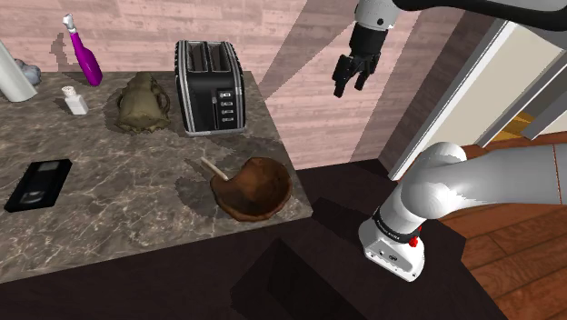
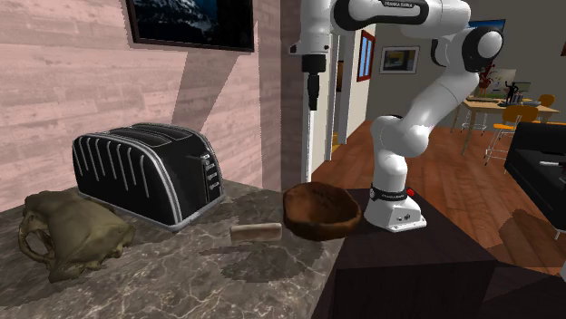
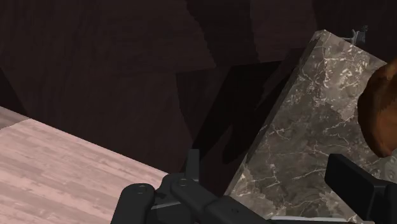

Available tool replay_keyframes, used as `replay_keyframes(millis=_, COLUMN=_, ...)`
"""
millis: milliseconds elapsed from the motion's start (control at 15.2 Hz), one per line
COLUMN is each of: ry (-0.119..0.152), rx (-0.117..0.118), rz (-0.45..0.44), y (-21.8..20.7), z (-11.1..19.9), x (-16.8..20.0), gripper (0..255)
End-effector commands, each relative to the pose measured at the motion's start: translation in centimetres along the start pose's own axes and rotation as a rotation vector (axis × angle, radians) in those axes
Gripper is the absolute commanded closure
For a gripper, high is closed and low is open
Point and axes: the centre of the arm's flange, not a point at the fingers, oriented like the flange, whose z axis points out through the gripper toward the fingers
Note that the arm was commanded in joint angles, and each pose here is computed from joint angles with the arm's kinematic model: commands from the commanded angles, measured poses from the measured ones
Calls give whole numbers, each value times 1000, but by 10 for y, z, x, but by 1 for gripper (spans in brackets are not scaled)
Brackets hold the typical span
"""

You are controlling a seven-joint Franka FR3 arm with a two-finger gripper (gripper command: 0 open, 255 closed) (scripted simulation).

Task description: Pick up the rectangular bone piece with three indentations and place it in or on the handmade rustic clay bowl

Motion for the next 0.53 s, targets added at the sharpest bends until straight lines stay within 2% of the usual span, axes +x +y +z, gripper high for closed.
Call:
replay_keyframes(millis=0, ry=0, rx=0, rz=0, y=0, z=0, x=0, gripper=0)
replay_keyframes(millis=462, ry=-5, rx=-6, rz=-38, y=-73, z=46, x=36, gripper=0)
